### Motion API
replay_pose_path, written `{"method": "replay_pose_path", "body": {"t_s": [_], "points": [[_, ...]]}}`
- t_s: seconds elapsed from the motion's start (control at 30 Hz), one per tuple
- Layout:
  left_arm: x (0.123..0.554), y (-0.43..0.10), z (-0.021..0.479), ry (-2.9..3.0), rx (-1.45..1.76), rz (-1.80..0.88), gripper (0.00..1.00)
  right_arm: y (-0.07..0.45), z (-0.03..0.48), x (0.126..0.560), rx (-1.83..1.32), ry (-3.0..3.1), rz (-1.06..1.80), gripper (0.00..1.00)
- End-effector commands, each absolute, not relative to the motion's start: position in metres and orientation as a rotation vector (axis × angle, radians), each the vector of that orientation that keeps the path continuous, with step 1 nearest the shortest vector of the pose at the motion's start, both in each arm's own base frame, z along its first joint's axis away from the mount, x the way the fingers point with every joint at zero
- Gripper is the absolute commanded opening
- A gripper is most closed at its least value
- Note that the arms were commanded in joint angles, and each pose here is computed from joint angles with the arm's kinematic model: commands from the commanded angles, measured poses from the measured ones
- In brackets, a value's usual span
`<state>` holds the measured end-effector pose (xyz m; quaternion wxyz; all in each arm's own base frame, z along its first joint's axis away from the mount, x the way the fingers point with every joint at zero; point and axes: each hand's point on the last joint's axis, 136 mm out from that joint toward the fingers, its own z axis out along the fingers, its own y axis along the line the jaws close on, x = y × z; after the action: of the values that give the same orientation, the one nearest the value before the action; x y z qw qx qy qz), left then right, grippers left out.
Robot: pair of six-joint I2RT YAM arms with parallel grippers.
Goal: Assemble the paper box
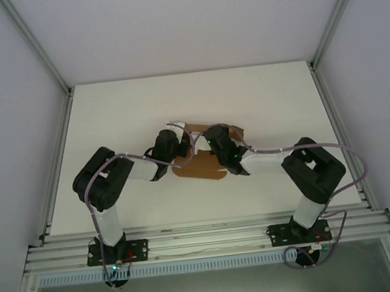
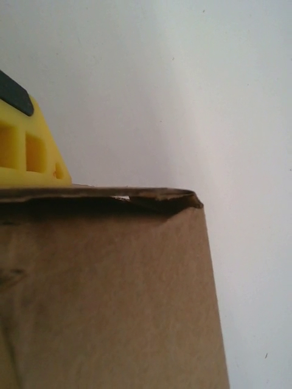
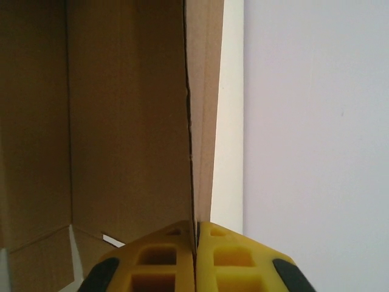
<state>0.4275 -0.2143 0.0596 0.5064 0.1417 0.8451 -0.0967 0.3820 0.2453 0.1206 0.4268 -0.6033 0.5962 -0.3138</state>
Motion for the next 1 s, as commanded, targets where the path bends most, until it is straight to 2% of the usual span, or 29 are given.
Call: {"method": "replay_pose_path", "body": {"t_s": [0.0, 0.03, 0.07, 0.13, 0.17, 0.2, 0.23, 0.37, 0.5, 0.63, 0.77, 0.97], "points": [[0.440, -0.210, 0.070, 2.009, 0.298, -0.193, 0.00, 0.251, 0.132, 0.368, -1.467, 1.589, -0.626, 0.26], [0.438, -0.213, 0.072, 2.012, 0.312, -0.198, 0.00, 0.253, 0.140, 0.366, -1.446, 1.607, -0.585, 0.36], [0.435, -0.214, 0.073, 2.008, 0.326, -0.200, 0.00, 0.255, 0.148, 0.362, -1.431, 1.622, -0.537, 0.41], [0.429, -0.215, 0.075, 1.991, 0.347, -0.205, 0.00, 0.259, 0.168, 0.351, -1.395, 1.650, -0.418, 0.73], [0.427, -0.215, 0.075, 1.986, 0.357, -0.209, 0.00, 0.260, 0.176, 0.346, -1.379, 1.664, -0.349, 0.77], [0.425, -0.216, 0.073, 1.988, 0.375, -0.211, 0.00, 0.260, 0.184, 0.340, -1.357, 1.687, -0.268, 0.90], [0.423, -0.217, 0.073, 1.987, 0.390, -0.214, 0.00, 0.257, 0.191, 0.338, -1.310, 1.716, -0.199, 0.93], [0.420, -0.218, 0.071, 1.994, 0.410, -0.222, 0.00, 0.239, 0.219, 0.340, -1.048, 1.858, 0.140, 0.95], [0.409, -0.230, 0.069, 1.973, 0.467, -0.315, 0.00, 0.230, 0.232, 0.365, -0.803, 1.959, 0.391, 0.95], [0.407, -0.233, 0.065, 1.978, 0.483, -0.335, 0.00, 0.245, 0.217, 0.372, -0.864, 2.111, 0.516, 0.89], [0.404, -0.235, 0.060, 1.996, 0.497, -0.347, 0.00, 0.259, 0.194, 0.376, -0.954, 2.239, 0.583, 0.75], [0.404, -0.235, 0.058, 2.003, 0.501, -0.352, 0.00, 0.280, 0.161, 0.377, -1.092, 2.305, 0.720, 0.67]]}}
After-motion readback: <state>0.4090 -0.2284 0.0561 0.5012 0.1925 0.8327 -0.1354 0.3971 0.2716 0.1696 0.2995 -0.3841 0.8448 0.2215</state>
